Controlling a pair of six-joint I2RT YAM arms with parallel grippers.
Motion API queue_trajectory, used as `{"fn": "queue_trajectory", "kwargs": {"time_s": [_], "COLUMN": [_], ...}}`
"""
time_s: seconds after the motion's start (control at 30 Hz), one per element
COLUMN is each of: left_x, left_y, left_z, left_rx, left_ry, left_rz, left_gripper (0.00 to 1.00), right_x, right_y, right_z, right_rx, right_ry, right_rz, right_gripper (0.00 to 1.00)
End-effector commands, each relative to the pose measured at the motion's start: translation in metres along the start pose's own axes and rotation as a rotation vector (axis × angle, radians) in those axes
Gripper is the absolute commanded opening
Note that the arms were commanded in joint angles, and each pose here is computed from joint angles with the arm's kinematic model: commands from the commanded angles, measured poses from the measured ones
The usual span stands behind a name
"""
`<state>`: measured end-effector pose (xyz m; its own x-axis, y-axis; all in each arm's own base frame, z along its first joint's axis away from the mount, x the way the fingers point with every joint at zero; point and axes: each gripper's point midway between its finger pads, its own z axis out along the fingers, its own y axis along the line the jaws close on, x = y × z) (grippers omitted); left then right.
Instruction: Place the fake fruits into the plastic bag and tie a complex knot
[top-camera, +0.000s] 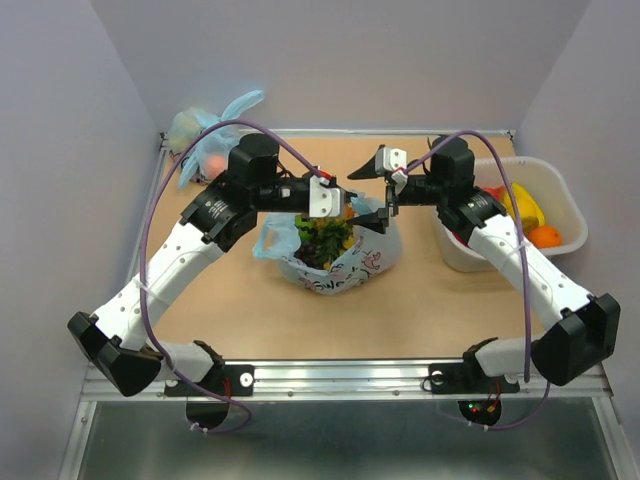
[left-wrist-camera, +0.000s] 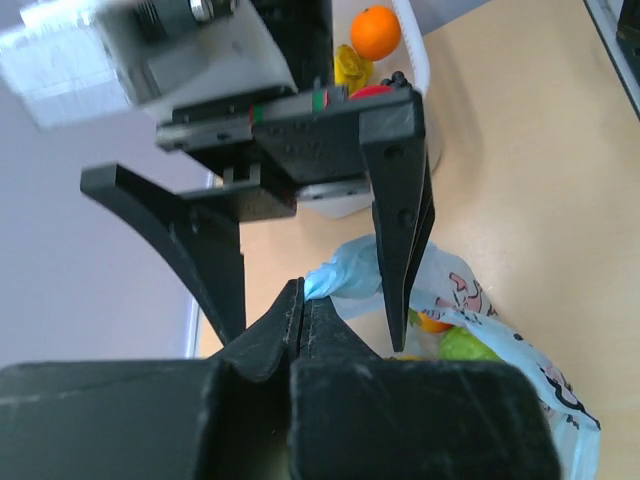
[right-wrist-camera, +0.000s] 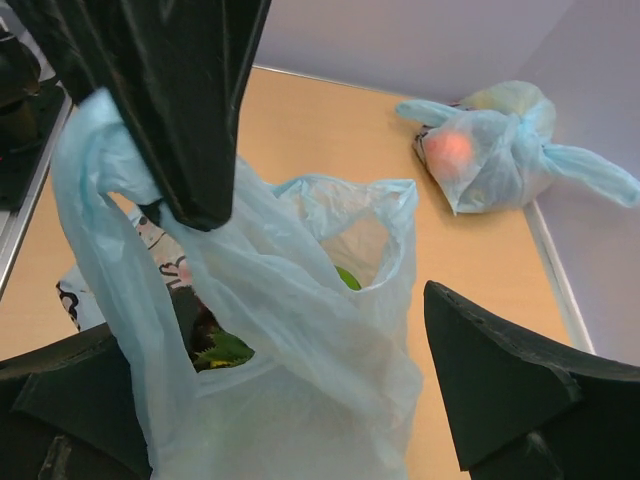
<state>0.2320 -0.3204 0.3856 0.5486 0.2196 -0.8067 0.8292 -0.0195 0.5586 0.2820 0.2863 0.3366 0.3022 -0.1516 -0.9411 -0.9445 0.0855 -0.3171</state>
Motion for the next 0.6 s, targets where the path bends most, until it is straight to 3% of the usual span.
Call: {"fn": "queue_trajectory", "kwargs": {"time_s": [0.0, 0.1, 0.27, 0.3, 0.47, 0.57], "left_x": [-0.047, -0.050, -0.055, -0.054, -0.051, -0.051], "left_y": [0.010, 0.014, 0.018, 0.018, 0.021, 0.033], "left_z": [-0.011, -0.012, -0.011, -0.010, -0.008, -0.010], "left_rx": [-0.017, -0.034, -0.049, -0.047, -0.062, -0.131], "left_ry": [-0.119, -0.126, -0.144, -0.144, -0.141, -0.132], "left_rz": [0.081, 0.086, 0.076, 0.074, 0.056, 0.025], "left_gripper": [0.00, 0.00, 0.00, 0.00, 0.00, 0.00], "right_x": [-0.029, -0.019, -0.005, -0.004, 0.002, 0.011], "right_y": [-0.007, -0.006, 0.005, 0.006, 0.002, -0.006], "right_z": [0.007, 0.013, 0.025, 0.027, 0.038, 0.042], "right_rx": [-0.067, -0.097, -0.152, -0.158, -0.155, -0.119], "right_ry": [-0.105, -0.105, -0.111, -0.113, -0.127, -0.103], "right_rz": [-0.147, -0.135, -0.097, -0.092, -0.056, 0.004], "right_gripper": [1.00, 0.97, 0.79, 0.67, 0.35, 0.09]}}
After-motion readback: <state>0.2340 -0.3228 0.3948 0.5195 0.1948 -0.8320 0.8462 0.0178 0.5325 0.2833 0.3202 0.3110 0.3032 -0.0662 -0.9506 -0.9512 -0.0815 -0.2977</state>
